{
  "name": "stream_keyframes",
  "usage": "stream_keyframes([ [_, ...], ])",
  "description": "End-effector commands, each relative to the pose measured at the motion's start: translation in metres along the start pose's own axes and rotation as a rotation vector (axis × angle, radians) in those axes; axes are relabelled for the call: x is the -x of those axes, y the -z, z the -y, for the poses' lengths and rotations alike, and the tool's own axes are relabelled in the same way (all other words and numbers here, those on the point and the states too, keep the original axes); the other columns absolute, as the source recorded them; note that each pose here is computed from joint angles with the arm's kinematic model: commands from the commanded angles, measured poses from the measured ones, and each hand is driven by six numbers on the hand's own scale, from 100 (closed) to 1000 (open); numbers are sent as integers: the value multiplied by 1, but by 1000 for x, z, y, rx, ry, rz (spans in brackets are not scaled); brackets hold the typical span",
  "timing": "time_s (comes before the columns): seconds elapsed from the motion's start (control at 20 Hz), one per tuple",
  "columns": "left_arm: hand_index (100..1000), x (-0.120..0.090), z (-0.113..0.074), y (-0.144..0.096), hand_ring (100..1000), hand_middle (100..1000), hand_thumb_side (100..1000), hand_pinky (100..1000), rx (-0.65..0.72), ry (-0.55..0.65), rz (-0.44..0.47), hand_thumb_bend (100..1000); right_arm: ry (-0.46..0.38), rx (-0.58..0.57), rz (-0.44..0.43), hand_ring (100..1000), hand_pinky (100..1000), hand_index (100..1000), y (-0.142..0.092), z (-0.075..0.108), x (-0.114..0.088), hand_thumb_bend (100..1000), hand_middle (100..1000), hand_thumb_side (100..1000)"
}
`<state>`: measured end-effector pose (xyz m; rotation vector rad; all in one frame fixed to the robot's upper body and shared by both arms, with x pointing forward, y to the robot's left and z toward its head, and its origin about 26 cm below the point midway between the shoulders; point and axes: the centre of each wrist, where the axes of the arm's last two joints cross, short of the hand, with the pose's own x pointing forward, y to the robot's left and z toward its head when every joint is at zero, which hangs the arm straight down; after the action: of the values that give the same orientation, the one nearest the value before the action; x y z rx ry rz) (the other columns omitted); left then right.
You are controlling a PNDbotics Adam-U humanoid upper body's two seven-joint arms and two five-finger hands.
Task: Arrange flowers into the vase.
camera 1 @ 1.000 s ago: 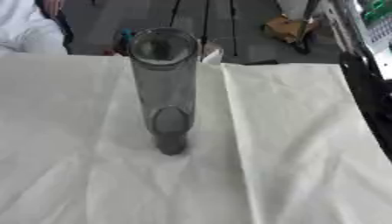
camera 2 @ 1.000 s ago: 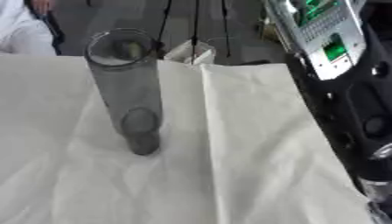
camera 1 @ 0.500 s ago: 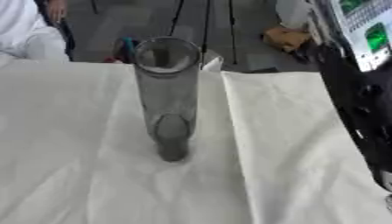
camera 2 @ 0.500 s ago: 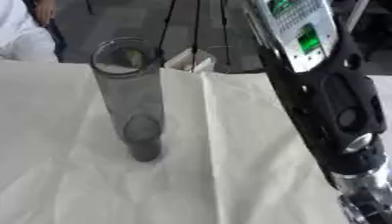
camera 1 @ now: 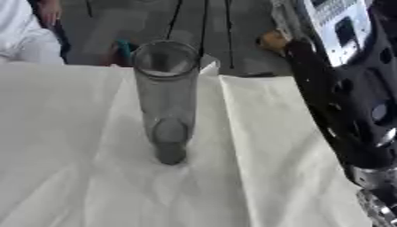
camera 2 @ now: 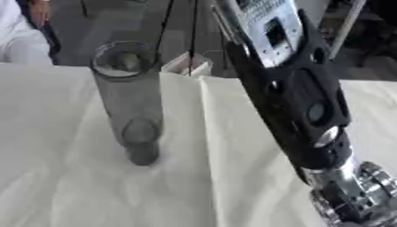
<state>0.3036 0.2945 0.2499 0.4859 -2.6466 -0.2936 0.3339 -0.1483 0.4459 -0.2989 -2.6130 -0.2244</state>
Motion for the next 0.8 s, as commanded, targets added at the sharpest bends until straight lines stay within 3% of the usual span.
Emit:
stream_keyframes([
  [0.05, 939, -5, -5, 6, 844, 861, 973, 758, 7, 17, 27, 100, 13, -37, -41, 100, 100, 100, 2, 2, -12, 100, 100, 430],
  [0.5, 939, -5, -6, 5, 843, 856, 970, 757, 4, 21, 22, 100, 7, -198, -196, 100, 100, 100, -6, 6, -28, 100, 100, 418],
  [0.8, 938, -5, -5, 6, 842, 855, 969, 757, 6, 15, 24, 100, 26, -207, -210, 100, 100, 100, -8, 5, -33, 100, 100, 418],
])
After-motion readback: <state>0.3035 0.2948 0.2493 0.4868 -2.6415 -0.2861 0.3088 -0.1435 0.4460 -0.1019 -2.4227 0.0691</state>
